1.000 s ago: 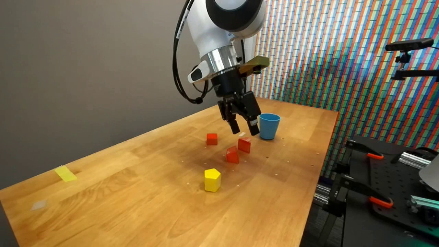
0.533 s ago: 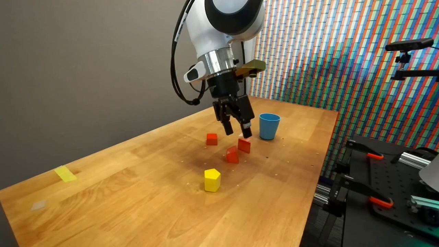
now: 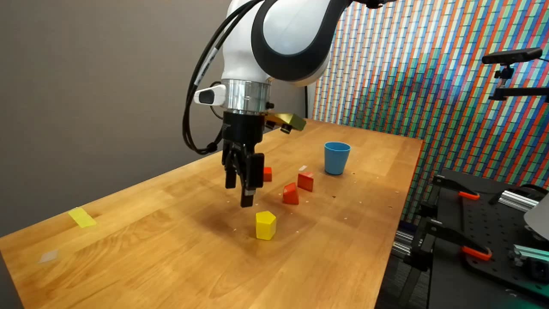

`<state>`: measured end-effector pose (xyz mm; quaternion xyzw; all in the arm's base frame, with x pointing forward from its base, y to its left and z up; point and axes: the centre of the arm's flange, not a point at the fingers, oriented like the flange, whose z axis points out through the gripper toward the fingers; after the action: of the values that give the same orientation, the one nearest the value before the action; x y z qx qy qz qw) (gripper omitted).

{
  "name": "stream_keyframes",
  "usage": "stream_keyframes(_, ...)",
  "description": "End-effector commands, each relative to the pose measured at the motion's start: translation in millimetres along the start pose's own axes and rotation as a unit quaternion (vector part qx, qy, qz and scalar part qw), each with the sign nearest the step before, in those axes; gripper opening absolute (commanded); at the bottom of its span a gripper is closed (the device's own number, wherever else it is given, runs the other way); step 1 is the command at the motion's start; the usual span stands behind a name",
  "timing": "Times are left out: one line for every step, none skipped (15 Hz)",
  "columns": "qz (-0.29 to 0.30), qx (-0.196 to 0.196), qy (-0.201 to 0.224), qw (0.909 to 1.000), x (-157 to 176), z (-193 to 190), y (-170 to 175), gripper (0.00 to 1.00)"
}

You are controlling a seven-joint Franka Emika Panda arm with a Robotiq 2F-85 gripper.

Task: Place the yellow block inside the light blue cup

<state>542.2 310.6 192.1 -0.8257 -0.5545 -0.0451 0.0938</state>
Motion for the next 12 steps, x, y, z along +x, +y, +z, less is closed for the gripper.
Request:
stream_keyframes(0.026, 0.007, 0.047, 0.9985, 8, 27, -24, 1.00)
stream_keyframes(0.034, 0.006, 0.055, 0.9978, 9, 34, -30, 1.00)
stream_keyframes(0.042, 0.007, 0.061, 0.9972, 7, 40, -36, 1.00)
stream_keyframes(0.052, -0.006, 0.067, 0.9964, 5, 46, -39, 1.00)
stream_keyframes(0.060, -0.018, 0.071, 0.9955, 3, 51, -40, 1.00)
stream_keyframes(0.071, -0.031, 0.072, 0.9944, 0, 54, -41, 1.00)
stream_keyframes(0.080, -0.039, 0.072, 0.9934, -4, 58, -40, 1.00)
stream_keyframes(0.092, -0.050, 0.069, 0.9920, -9, 58, -40, 1.00)
stream_keyframes(0.101, -0.059, 0.069, 0.9908, -13, 59, -39, 1.00)
stream_keyframes(0.116, -0.063, 0.066, 0.9891, -17, 58, -40, 1.00)
stream_keyframes(0.133, -0.067, 0.061, 0.9870, -21, 59, -41, 1.00)
stream_keyframes(0.149, -0.070, 0.057, 0.9847, -24, 58, -44, 1.00)
